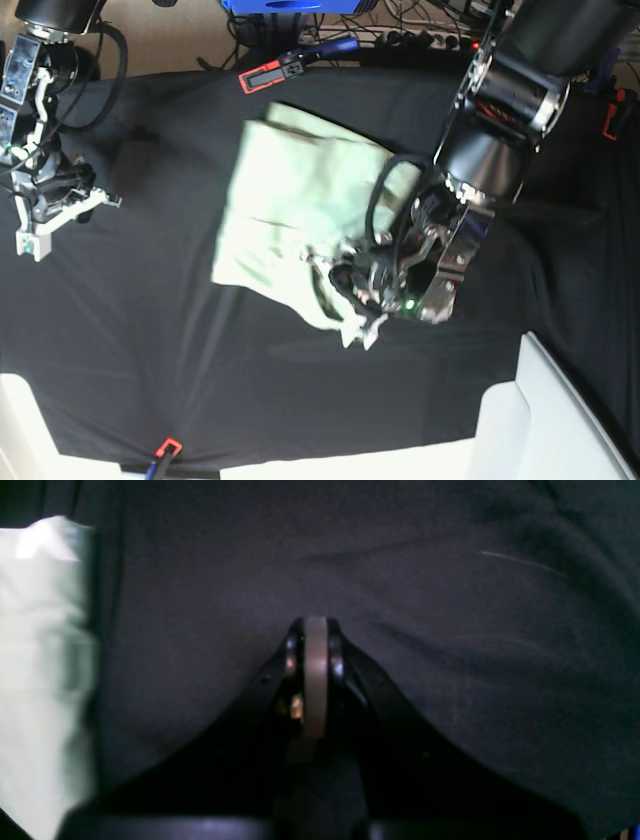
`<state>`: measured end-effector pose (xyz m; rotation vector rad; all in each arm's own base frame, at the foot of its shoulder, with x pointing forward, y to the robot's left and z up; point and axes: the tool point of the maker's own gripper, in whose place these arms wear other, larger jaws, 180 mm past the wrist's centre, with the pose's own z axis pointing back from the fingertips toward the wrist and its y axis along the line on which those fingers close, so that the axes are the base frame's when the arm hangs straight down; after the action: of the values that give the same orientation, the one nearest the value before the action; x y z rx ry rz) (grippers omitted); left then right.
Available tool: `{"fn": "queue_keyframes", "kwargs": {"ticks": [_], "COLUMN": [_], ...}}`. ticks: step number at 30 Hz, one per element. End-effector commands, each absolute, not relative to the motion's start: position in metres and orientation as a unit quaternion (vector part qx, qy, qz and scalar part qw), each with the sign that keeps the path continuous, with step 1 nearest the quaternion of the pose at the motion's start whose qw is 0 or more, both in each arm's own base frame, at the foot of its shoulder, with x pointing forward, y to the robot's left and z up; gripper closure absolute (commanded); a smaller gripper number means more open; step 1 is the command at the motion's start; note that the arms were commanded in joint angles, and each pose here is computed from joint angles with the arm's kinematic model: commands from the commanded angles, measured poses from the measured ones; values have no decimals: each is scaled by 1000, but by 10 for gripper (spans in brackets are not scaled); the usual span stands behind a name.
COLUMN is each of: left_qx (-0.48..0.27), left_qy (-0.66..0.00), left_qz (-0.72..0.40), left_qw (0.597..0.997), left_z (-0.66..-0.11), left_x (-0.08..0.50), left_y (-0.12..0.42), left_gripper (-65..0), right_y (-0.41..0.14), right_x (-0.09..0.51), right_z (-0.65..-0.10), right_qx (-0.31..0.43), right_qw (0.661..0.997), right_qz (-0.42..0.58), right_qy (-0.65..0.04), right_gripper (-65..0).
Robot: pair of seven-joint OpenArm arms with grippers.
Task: Fold the T-shirt properly
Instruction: 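Drag the folded shirt with the left gripper toward the table's middle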
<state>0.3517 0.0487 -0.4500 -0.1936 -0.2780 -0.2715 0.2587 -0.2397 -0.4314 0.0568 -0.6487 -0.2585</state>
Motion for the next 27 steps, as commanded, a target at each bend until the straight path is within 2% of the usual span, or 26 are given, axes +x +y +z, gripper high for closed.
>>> {"fn": "queue_keyframes", "kwargs": {"ticks": [1, 5, 8, 18, 21, 27], "left_qx": [-87, 18, 70, 196, 215, 192], "left_qy": [-169, -169, -167, -296, -323, -371], "left_qz": [-162, -261, -309, -433, -467, -491], "left_qw": [968, 950, 934, 828, 794, 764], "left_z": [-429, -434, -441, -422, -423, -421], "left_x": [373, 381, 384, 425, 432, 437], "left_y": [34, 31, 23, -21, -28, -46], "left_gripper": [0, 0, 0, 0, 0, 0], "right_y": [-244, -244, -244, -244, -244, -246], "right_x": [269, 269, 269, 268, 268, 268], "right_z": [-420, -420, -420, -421, -421, -420], "right_qx": [24, 24, 24, 24, 24, 23], "right_qw": [932, 932, 932, 933, 933, 933], "right_qz": [-121, -121, -121, -122, -122, -123], "right_qy": [-340, -340, -340, -338, -338, -338], "right_gripper": [-3, -3, -3, -1, -1, -1]}}
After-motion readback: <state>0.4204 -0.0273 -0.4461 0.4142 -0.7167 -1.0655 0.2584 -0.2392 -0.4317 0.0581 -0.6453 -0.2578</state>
